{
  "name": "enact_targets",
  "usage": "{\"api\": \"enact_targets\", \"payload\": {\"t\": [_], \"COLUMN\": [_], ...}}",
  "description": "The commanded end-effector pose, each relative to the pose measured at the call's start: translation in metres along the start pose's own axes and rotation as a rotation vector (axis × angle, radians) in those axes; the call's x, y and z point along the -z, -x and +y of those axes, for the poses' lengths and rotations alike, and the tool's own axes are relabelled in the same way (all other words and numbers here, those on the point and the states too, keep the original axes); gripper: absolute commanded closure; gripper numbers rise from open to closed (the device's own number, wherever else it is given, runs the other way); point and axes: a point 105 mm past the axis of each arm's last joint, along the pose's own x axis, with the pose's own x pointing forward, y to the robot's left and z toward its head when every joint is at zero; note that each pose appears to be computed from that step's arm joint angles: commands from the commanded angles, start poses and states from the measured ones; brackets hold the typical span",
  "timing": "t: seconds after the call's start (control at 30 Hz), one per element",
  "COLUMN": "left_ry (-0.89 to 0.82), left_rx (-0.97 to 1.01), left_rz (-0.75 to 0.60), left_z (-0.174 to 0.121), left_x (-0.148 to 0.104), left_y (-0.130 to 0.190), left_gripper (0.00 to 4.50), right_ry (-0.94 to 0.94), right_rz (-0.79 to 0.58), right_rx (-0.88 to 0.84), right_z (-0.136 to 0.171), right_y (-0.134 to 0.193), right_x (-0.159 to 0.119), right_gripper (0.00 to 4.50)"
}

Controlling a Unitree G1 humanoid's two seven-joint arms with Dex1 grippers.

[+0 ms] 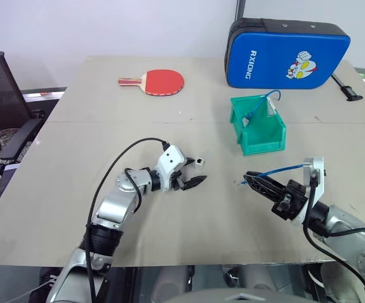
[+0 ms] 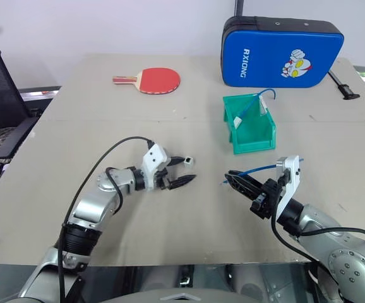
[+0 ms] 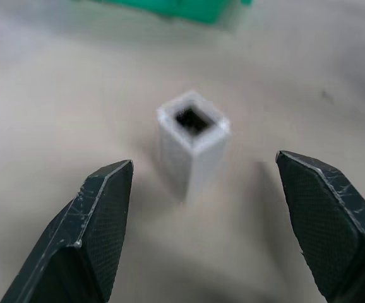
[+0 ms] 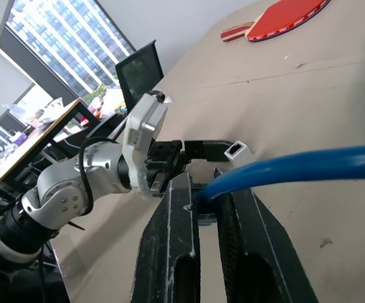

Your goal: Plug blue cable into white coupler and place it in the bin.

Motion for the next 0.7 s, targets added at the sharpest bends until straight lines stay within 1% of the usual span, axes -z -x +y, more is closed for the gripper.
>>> {"api": "enact_targets", "payload": {"t": [0.03,0.2,0.4,0.53,0.7], "left_ry": [-0.039,-0.075,-0.107,-0.119,-0.145], "left_rx": [0.018,0.073,0.085,0.110,0.153], "left_rz": [-0.030,-0.020,-0.019,-0.024,-0.003], "left_z": [0.007,0.008,0.018,0.019,0.022], "left_x": [-0.008,-0.008,-0.011,-0.015,-0.013], "left_y": [0.003,0.000,-0.010,-0.017,-0.016], "left_gripper": [0.80,0.80,0.80,0.80,0.80], "right_ry": [0.032,0.033,0.034,0.034,0.033], "right_rz": [-0.012,-0.011,-0.007,-0.007,-0.007], "right_rx": [-0.041,-0.038,-0.031,-0.022,-0.016], "right_z": [0.011,0.012,0.013,0.014,0.014], "right_y": [-0.002,-0.001,0.000,0.000,0.001], "right_x": [-0.006,-0.006,-0.005,-0.004,-0.003], "right_gripper": [4.50,4.50,4.50,4.50,4.50]}}
